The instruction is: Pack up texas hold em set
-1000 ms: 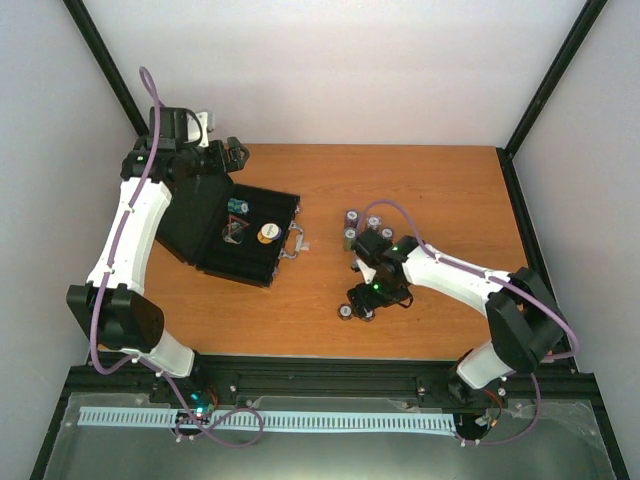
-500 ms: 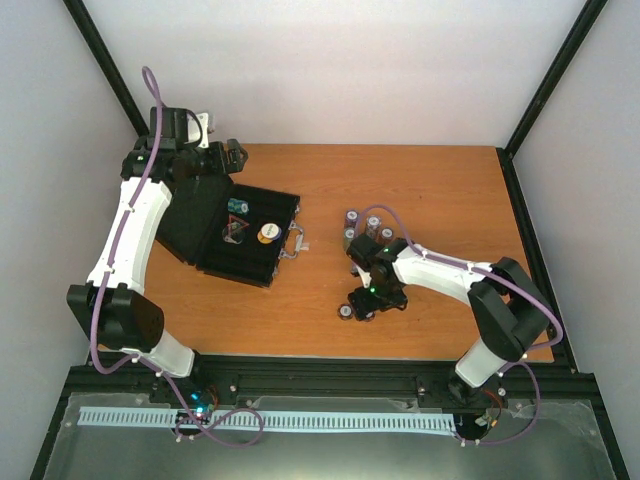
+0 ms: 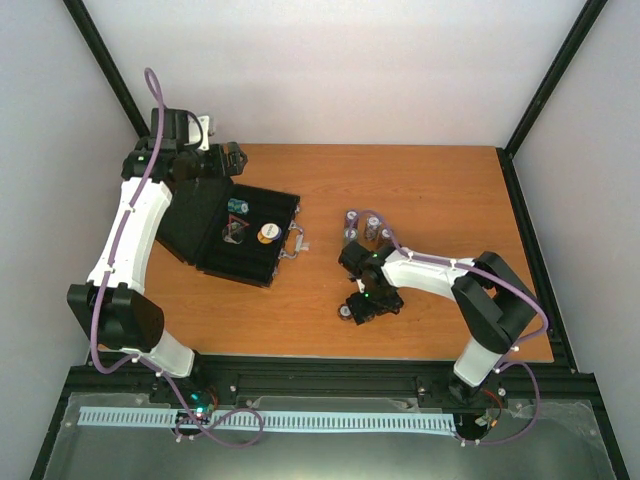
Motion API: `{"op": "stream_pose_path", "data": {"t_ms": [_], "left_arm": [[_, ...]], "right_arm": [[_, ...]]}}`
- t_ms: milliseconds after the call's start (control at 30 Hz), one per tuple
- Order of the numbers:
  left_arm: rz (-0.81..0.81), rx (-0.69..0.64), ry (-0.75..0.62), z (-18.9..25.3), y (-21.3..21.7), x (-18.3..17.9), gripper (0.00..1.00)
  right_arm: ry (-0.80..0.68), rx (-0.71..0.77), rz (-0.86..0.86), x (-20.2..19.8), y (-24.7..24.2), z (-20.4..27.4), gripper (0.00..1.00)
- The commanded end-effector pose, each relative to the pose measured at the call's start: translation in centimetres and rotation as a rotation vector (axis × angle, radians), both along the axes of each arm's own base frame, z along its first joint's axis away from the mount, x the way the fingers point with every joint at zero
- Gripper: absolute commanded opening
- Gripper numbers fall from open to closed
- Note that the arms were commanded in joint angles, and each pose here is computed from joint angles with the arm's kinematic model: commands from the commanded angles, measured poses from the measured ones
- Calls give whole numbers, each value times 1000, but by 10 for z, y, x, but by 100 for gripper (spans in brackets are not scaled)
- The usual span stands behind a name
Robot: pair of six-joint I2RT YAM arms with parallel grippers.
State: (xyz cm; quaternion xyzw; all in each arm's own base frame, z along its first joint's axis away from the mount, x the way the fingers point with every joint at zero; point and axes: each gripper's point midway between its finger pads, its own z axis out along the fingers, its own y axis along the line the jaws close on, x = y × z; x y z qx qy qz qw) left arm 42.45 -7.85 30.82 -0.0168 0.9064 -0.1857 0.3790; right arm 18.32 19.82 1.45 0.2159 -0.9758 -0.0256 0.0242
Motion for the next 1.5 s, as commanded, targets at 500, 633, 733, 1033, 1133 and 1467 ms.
{"op": "stream_pose_path", "data": {"t_ms": [500, 633, 733, 1033, 1133, 1467], "left_arm": [[-13, 3, 29, -13, -1, -4, 100], [-13, 1, 34, -15, -1, -4, 100], [-12, 5, 36, -16, -1, -4, 100], [-6, 17, 33, -16, 1, -4, 100], [-5, 18, 37, -18, 2, -3, 100], [-6, 12, 43, -19, 0, 1, 100]], "right_arm": [[-24, -106, 19, -8, 11, -24, 65], [-33, -136, 11, -9, 3, -24, 65], [-35, -147, 12, -9, 0, -24, 65], [-10, -160, -5, -9, -11, -33, 66], [3, -141, -27, -8, -16, -35, 65], [16, -119, -21, -9, -13, -37, 55]]}}
